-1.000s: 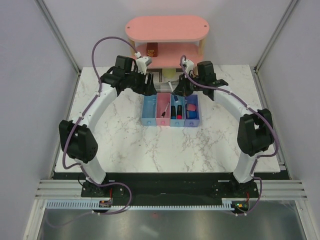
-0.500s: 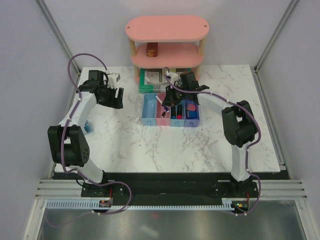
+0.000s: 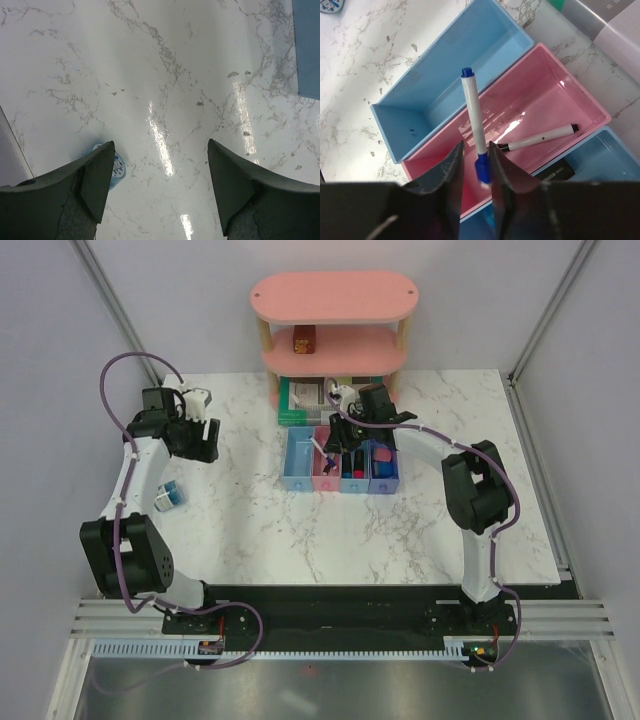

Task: Sort the stationery into containers
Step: Place the pen in the storage box, then pick up the stationery from the corner of the board.

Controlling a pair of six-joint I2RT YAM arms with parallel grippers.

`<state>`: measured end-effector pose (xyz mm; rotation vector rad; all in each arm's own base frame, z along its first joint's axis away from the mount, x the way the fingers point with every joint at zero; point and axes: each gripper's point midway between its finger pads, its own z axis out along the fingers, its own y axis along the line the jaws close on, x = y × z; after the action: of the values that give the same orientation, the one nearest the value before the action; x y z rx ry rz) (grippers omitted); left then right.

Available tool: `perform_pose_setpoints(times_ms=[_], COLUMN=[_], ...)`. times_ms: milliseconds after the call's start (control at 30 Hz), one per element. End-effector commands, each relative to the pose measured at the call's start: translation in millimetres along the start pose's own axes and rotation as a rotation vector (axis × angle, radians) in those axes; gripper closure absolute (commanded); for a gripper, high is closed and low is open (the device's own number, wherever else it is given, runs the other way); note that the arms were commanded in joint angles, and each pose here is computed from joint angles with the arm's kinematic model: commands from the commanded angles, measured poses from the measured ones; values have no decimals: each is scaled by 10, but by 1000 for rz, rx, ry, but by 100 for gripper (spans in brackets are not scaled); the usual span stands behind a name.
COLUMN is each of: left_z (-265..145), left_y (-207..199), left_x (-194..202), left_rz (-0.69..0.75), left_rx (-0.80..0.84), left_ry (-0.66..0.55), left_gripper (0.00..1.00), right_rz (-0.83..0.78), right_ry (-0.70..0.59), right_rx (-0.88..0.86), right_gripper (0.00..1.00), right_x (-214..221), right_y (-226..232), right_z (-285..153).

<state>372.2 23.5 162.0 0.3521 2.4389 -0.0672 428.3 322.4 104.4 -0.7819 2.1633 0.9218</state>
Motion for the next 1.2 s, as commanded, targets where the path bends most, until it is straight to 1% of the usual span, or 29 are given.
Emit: perform_pose_setpoints(times_ms=[0, 33, 67, 167, 267, 300, 333, 400, 433, 500, 533, 633, 667, 733, 767, 833, 867, 933, 967, 1033, 1067, 1167], left_z=[-195, -221, -245, -339, -444, -477, -525, -576, -591, -594, -597, -581, -561, -553, -539, -507, -486, -451, -437, -419, -406, -374], left_y=[77, 85, 119, 194, 288, 337, 388, 492, 539, 565, 608, 666, 639, 686, 679, 706, 711, 756, 781, 835, 867, 949], left_x=[-22, -15, 1, 48, 127, 156, 206, 306, 420, 525, 609, 809, 822, 908, 901, 979, 986, 1061, 1066, 1076, 1065, 994], left_rz=[53, 56, 51, 44, 33, 31, 22, 1, -30, -69, -94, -169, -180, -189, -148, -104, -29, 30, 105, 165, 219, 310], left_rx=[-24, -29, -37, -67, -112, -132, -159, -213, -224, -223, -230, -215, -178, -160, -125, -99, -74, -59, -44, -35, -28, -15], left_ry=[-41, -42, -41, -37, -28, -23, -17, 13, 41, 67, 82, 116, 106, 107, 88, 90, 87, 98, 99, 97, 97, 91], left_gripper=[18, 18, 18, 18, 17, 16, 16, 13, 12, 12, 11, 8, 7, 6, 5, 4, 4, 4, 3, 2, 2, 2], right_rz=[-49, -53, -52, -55, -113, -140, -175, -243, -288, -352, -373, -477, -505, -528, -560, -571, -589, -590, -596, -600, -601, -598], right_ry=[-23, -23, -22, -28, -41, -57, -38, -53, -27, -36, -19, 9, -8, 21, 17, 43, 40, 57, 55, 70, 69, 77], right_rx=[9, 9, 12, 18, 38, 42, 67, 87, 117, 151, 164, 225, 236, 249, 265, 274, 286, 292, 299, 300, 303, 311], right_gripper=[63, 60, 55, 50, 48, 47, 47, 44, 42, 36, 34, 22, 19, 13, 12, 10, 9, 8, 8, 7, 7, 6], right_x=[-44, -50, -49, -100, -208, -303, -293, -456, -433, -532, -503, -457, -512, -437, -471, -421, -444, -401, -406, -369, -369, -325], right_y=[-15, -11, -13, 6, 23, 87, 64, 152, 117, 182, 195, 205, 273, 303, 331, 370, 394, 412, 425, 441, 452, 452], right_z=[-12, -9, -14, -57, -184, -273, -338, -526, -613, -826, -909, -1192, -1328, -1456, -1566, -1679, -1759, -1824, -1872, -1914, -1941, -1974])
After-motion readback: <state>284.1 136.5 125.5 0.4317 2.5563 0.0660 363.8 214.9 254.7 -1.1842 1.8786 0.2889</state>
